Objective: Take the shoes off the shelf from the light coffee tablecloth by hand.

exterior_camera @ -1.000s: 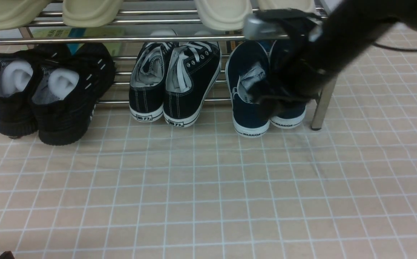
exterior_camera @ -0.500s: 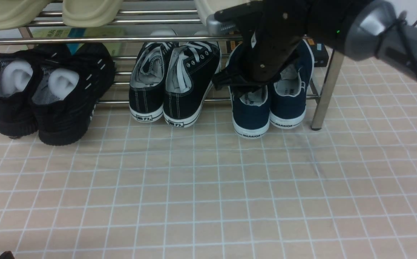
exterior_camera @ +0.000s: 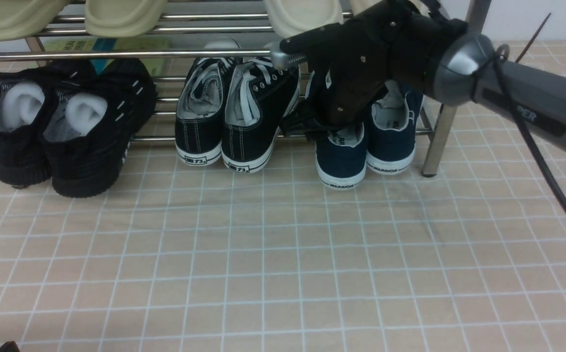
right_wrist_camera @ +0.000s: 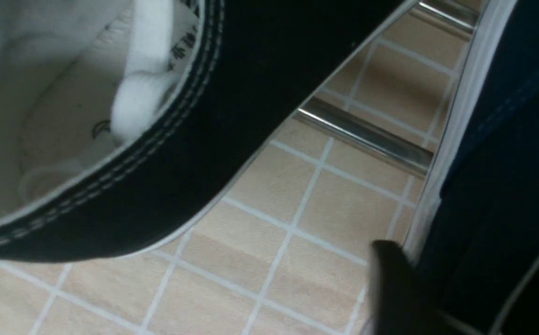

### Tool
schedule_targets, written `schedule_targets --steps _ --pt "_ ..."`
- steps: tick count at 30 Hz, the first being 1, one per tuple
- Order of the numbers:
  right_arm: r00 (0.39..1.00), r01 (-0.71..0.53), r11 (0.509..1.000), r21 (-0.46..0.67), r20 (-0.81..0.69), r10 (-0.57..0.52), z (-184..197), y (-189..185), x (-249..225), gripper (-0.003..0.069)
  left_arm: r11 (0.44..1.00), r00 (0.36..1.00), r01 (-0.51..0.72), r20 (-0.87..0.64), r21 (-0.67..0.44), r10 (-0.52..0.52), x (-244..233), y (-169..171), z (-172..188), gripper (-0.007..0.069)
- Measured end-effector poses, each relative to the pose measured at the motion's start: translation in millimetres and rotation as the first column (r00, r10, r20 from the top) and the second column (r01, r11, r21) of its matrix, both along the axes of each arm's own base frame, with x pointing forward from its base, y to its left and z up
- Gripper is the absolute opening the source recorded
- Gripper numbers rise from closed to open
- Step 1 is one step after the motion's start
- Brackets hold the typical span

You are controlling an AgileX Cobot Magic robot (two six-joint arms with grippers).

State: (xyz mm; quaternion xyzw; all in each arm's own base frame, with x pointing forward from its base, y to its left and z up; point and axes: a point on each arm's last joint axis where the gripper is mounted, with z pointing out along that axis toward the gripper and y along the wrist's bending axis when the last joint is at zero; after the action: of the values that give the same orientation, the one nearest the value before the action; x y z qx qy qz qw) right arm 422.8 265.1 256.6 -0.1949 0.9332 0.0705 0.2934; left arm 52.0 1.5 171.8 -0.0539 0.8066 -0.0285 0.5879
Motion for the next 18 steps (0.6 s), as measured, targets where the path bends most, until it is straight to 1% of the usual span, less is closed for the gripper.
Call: schedule_targets --steps 1,2,4,8,10,15,16,18 --pt "1.0 0.0 1.0 0.004 0.006 0.0 2.1 -0.1 -0.2 0.0137 1.0 1.0 0.0 0.0 0.0 0.0 0.0 0.0 0.0 0.024" --pt "1.0 0.002 1.0 0.006 0.005 -0.002 3.2 -0.3 -0.6 0.0076 1.0 1.0 0.0 0.0 -0.001 0.0 0.0 0.0 0.0 0.024" --pt "1.0 0.004 1.0 0.009 0.0 -0.004 6.6 -1.1 -2.3 0.0034 1.0 1.0 0.0 0.0 -0.001 0.0 0.0 0.0 0.0 0.024" --pt "0.999 0.012 0.999 0.033 -0.032 -0.011 23.7 -4.9 -11.9 0.0034 1.0 1.0 0.0 0.0 -0.001 0.0 0.0 0.0 0.0 0.024" --pt "0.998 0.001 0.999 0.051 -0.057 0.002 39.7 -7.8 -20.8 0.0034 1.0 1.0 0.0 0.0 -0.001 0.0 0.0 0.0 0.0 0.024" --pt "0.991 -0.078 0.991 0.108 -0.105 0.089 81.6 -13.9 -49.1 0.0034 1.0 1.0 0.0 0.0 -0.001 0.0 0.0 0.0 0.0 0.024" --pt "0.989 -0.082 0.99 0.112 -0.112 0.094 83.0 -14.1 -50.8 0.0034 1.0 1.0 0.0 0.0 -0.001 0.0 0.0 0.0 0.0 0.024" --pt "0.981 -0.128 0.985 0.114 -0.129 0.143 98.3 -19.1 -64.1 0.0034 1.0 1.0 0.0 0.0 -0.001 0.0 0.0 0.0 0.0 0.024"
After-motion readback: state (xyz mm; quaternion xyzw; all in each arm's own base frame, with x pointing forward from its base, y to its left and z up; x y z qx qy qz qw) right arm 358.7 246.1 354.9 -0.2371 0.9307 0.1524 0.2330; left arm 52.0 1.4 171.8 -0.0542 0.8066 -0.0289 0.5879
